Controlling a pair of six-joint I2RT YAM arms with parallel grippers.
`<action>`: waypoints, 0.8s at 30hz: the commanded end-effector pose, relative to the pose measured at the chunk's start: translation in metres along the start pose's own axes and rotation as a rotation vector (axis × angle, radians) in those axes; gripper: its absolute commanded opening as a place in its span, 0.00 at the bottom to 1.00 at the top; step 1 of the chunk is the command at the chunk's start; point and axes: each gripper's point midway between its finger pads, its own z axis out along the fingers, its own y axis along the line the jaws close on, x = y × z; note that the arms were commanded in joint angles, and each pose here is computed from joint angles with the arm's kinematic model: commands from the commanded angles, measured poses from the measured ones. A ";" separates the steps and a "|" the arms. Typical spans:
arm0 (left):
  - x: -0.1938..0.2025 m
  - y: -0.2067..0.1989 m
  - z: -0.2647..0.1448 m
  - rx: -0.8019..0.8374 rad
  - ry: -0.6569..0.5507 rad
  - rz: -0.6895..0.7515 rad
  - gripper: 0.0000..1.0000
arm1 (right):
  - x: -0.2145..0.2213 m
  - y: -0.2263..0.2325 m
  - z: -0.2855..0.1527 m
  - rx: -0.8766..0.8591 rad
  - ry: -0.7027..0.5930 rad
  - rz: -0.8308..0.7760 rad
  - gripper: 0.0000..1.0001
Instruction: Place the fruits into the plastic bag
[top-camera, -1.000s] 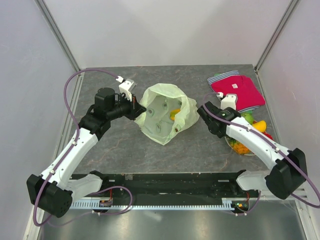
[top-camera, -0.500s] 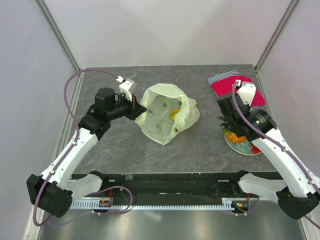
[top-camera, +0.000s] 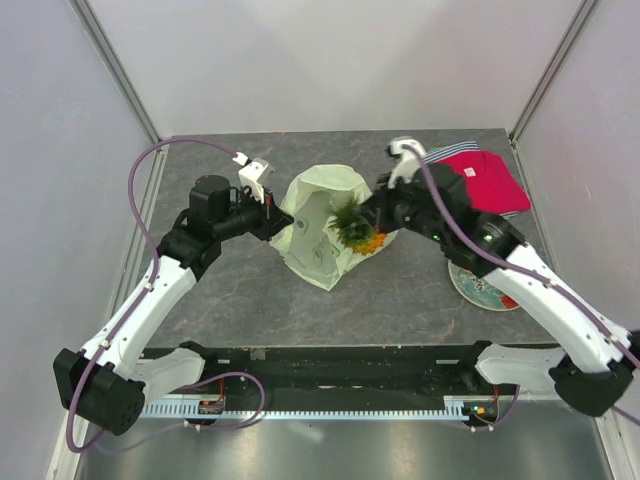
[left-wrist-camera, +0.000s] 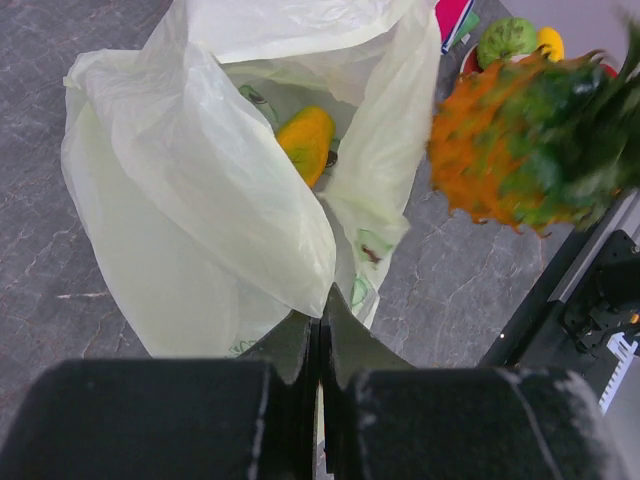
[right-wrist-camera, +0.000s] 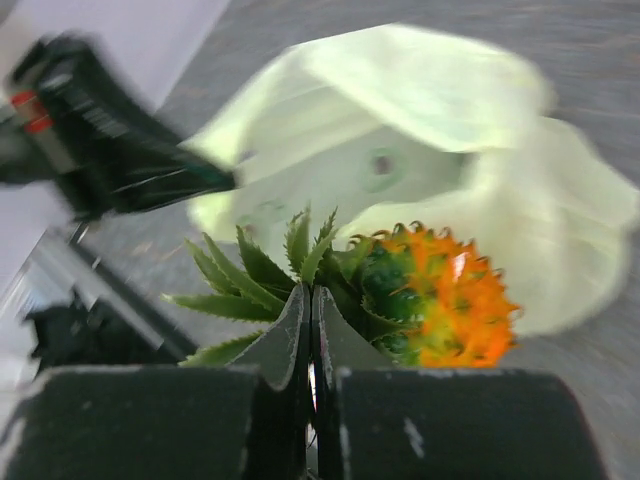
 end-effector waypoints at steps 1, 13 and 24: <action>-0.023 -0.007 -0.007 0.019 -0.062 0.026 0.02 | -0.020 0.091 0.004 -0.324 -0.047 -0.140 0.00; -0.023 -0.007 -0.007 0.017 -0.063 0.027 0.02 | -0.031 0.127 0.028 -0.380 -0.118 -0.208 0.00; -0.023 -0.006 -0.007 0.011 -0.063 0.027 0.02 | -0.013 0.062 0.062 -0.033 -0.074 -0.272 0.00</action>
